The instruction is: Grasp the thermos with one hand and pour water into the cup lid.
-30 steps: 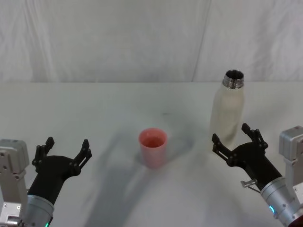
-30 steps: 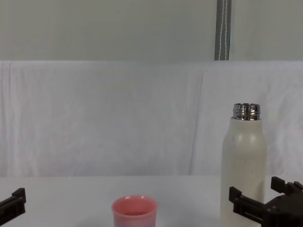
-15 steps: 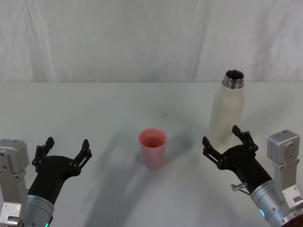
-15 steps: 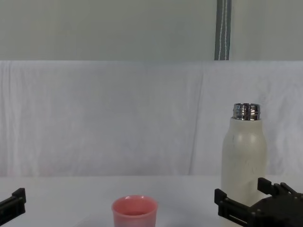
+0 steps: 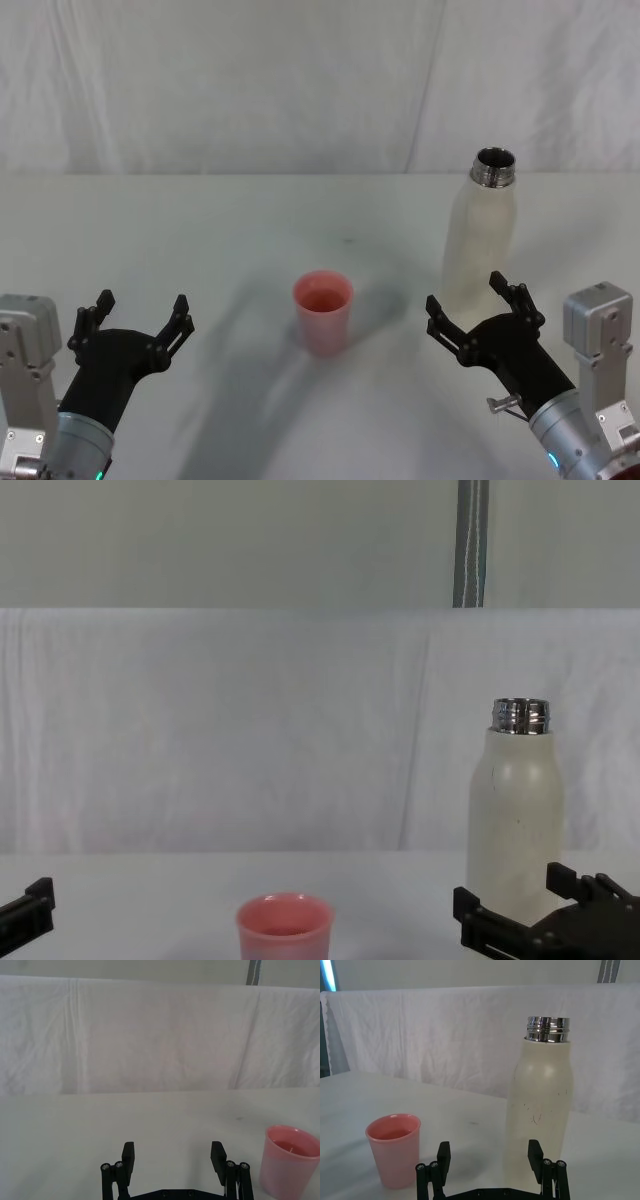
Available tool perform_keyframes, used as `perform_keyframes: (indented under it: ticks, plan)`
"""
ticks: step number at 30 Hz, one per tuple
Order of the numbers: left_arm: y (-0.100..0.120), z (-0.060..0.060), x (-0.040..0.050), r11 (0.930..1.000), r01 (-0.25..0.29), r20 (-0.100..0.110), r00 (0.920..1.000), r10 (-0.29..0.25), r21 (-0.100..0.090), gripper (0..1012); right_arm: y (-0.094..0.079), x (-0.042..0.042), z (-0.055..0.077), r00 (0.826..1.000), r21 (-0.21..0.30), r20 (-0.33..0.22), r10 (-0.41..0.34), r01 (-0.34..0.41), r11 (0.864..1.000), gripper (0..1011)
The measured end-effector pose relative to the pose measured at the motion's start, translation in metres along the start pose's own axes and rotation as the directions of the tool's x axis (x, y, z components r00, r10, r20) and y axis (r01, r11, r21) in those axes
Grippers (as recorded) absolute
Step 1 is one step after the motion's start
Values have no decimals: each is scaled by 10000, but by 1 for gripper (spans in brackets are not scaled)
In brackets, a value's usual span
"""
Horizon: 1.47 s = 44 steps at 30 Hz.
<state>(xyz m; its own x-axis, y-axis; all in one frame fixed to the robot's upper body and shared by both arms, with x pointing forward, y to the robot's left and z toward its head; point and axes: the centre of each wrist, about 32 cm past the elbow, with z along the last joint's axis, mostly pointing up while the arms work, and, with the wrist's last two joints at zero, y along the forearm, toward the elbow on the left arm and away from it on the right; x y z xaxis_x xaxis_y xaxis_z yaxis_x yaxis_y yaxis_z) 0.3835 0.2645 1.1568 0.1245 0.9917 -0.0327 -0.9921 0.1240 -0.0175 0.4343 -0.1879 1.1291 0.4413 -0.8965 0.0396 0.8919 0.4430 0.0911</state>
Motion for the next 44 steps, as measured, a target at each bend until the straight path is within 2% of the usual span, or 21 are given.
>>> perform_keyframes:
  ticks: [44]
  plan:
    - [0, 0, 0, 10000, 1, 0, 10000, -1, -1, 1001, -25, -10, 2, 10000, -14, 14, -45, 45, 10000, 1000]
